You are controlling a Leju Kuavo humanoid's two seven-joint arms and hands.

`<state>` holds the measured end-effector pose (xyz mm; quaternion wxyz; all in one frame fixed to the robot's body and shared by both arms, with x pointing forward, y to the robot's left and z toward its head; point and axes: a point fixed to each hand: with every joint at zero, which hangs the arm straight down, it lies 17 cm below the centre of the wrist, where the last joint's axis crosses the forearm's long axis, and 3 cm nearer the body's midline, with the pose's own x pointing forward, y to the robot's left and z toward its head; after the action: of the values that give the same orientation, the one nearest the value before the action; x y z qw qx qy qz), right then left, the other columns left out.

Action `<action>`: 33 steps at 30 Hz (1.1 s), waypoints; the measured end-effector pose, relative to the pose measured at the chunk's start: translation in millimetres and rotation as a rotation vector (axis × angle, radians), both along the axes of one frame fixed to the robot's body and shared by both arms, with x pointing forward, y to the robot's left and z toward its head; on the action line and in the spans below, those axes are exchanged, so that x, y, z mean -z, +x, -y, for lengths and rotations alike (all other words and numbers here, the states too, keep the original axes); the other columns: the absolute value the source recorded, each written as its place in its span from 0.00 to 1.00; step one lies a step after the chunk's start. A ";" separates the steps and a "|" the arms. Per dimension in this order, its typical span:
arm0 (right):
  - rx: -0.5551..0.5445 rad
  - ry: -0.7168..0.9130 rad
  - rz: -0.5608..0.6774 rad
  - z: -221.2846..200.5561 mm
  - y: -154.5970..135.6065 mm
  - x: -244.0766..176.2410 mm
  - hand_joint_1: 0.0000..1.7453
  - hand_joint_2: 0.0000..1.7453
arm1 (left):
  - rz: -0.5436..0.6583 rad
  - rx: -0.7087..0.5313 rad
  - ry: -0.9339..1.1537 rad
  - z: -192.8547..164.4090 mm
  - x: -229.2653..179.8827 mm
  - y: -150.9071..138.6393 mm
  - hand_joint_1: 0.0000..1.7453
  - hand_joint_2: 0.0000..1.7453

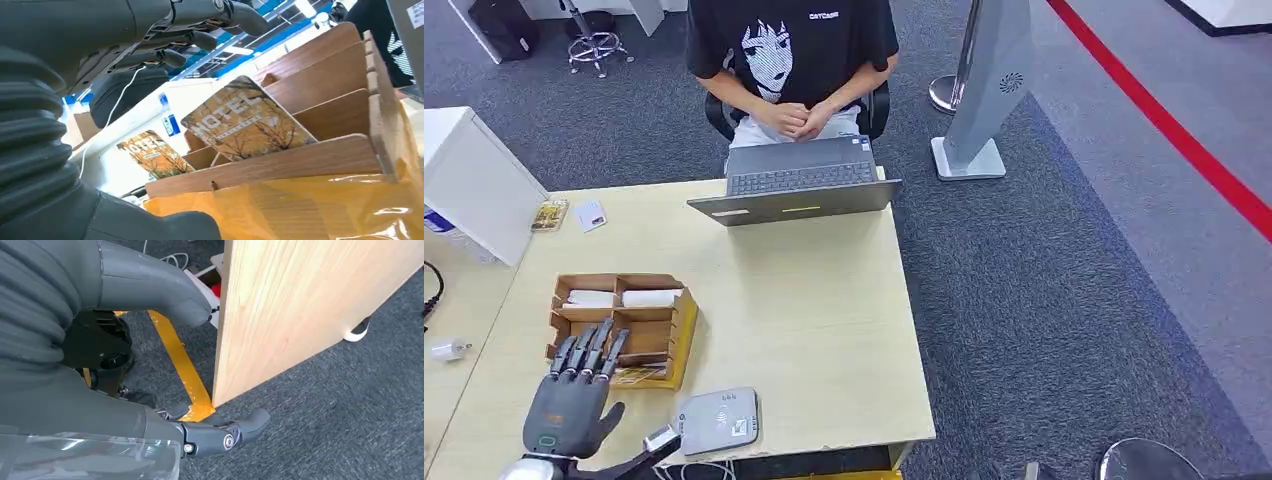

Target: Pass the card to the sensor for recognition and then transmit it.

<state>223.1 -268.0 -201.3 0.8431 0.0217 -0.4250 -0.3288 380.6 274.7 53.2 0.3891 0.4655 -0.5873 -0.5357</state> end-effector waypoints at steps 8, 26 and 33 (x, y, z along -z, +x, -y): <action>0.000 0.000 0.000 0.0 0.0 0.0 0.00 1.00 | -0.001 0.010 -0.001 4.1 0.4 -0.7 0.00 1.00; -0.014 -0.003 0.000 -2.2 2.8 -0.6 0.00 1.00 | -0.002 0.007 -0.019 3.0 0.3 1.4 1.00 1.00; -0.011 -0.014 -0.003 -0.6 2.6 -0.4 0.00 1.00 | 0.000 0.007 -0.020 0.6 -0.2 1.2 1.00 1.00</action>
<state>225.7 -267.3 -201.0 0.8456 0.0179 -0.4260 -0.3211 381.9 274.0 53.5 0.3920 0.4596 -0.5940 -0.5312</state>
